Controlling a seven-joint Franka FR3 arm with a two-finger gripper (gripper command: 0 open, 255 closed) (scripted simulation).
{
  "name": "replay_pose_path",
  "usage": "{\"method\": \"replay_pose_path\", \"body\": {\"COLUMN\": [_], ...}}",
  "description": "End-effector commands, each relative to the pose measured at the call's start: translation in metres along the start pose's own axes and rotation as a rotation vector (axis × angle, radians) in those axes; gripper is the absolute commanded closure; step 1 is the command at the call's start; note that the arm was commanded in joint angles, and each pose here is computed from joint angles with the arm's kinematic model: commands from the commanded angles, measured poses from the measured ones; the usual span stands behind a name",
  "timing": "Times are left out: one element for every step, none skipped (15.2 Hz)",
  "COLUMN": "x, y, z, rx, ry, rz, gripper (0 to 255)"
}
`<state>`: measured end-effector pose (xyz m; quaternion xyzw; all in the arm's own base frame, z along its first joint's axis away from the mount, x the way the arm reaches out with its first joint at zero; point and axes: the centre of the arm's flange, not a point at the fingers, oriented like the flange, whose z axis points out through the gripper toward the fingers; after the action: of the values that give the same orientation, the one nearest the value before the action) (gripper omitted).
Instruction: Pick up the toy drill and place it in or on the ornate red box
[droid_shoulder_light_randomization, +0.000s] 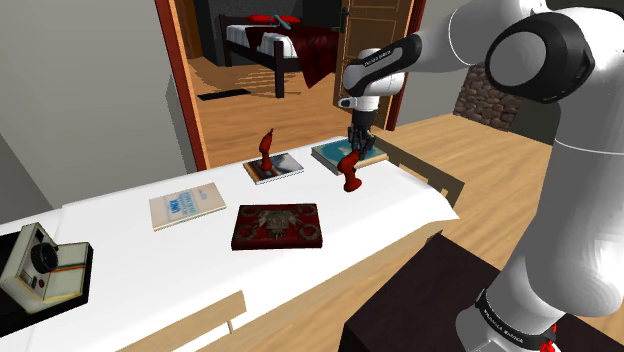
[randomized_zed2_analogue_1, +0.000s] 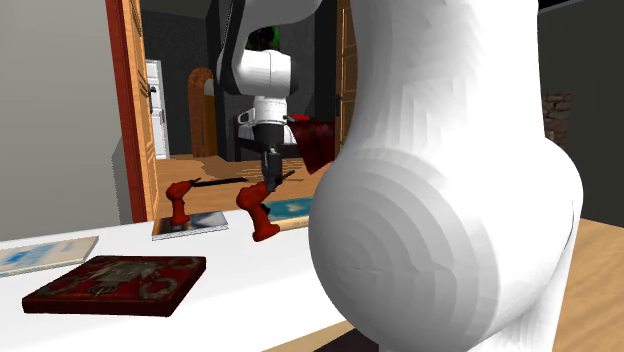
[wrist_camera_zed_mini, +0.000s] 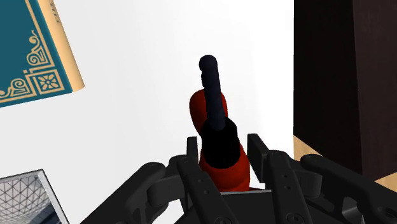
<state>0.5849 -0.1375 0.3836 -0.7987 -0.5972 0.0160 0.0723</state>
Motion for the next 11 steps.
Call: {"method": "replay_pose_path", "body": {"x": [0.001, 0.001, 0.002, 0.002, 0.002, 0.003, 0.003, 0.003, 0.016, 0.029, 0.042], "y": [-0.002, -0.003, -0.004, -0.004, -0.005, -0.006, -0.007, -0.007, -0.01, -0.012, -0.015], "z": [-0.011, -0.016, -0.022, -0.027, -0.032, -0.037, -0.043, -0.048, -0.048, -0.049, -0.05], "rx": [0.0, 0.0, 0.0, 0.0, 0.0, 0.0, 0.0, 0.0, 0.0, 0.0, 0.0], "ry": [0.0, 0.0, 0.0, 0.0, 0.0, 0.0, 0.0, 0.0, 0.0, 0.0, 0.0], "rz": [0.0, 0.0, 0.0, 0.0, 0.0, 0.0, 0.0, 0.0, 0.0, 0.0, 0.0], "gripper": [255, 255, 255, 255, 255, 255, 255, 255, 255, 255, 255]}}
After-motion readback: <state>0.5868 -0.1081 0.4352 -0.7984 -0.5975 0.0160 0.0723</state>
